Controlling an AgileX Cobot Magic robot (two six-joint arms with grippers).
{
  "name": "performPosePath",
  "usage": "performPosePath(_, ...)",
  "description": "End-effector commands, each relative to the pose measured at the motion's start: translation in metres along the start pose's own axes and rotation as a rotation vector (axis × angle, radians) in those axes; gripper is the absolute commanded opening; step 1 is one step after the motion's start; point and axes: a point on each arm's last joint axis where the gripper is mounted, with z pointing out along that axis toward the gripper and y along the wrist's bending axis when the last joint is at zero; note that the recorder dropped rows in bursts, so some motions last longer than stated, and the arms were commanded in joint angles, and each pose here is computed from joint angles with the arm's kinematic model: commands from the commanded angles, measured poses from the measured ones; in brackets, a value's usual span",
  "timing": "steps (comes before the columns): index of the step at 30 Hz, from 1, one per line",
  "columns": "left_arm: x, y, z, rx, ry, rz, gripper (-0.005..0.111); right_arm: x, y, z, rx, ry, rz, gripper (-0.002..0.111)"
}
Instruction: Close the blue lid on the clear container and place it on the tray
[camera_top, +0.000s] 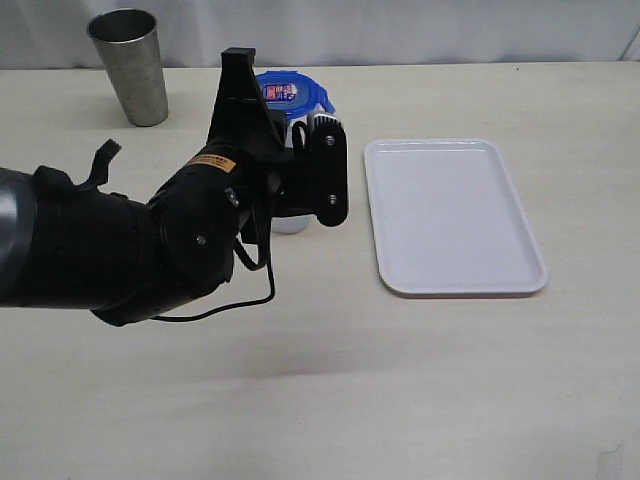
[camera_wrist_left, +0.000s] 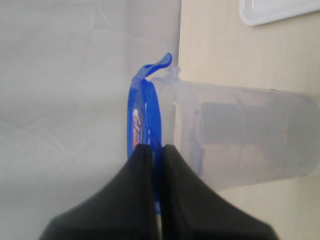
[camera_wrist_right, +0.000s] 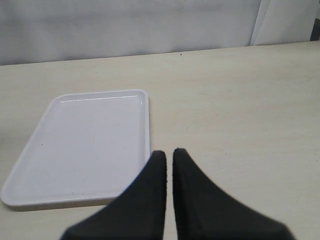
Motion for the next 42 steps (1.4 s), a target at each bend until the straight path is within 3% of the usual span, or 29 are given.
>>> performPosePath(1,0.0008,0.0015,-0.0019,-0.009,0.008,0.023,0.0,0.0,-0.0002,-0.0002,0.003,-0.007,-0.005,0.005)
performPosePath(42,-0.0017,-0.0001,-0.0019,0.008,-0.02,0.039,0.0,0.0,-0.0002,-0.0002,0.003,-0.007,-0.005,0.005)
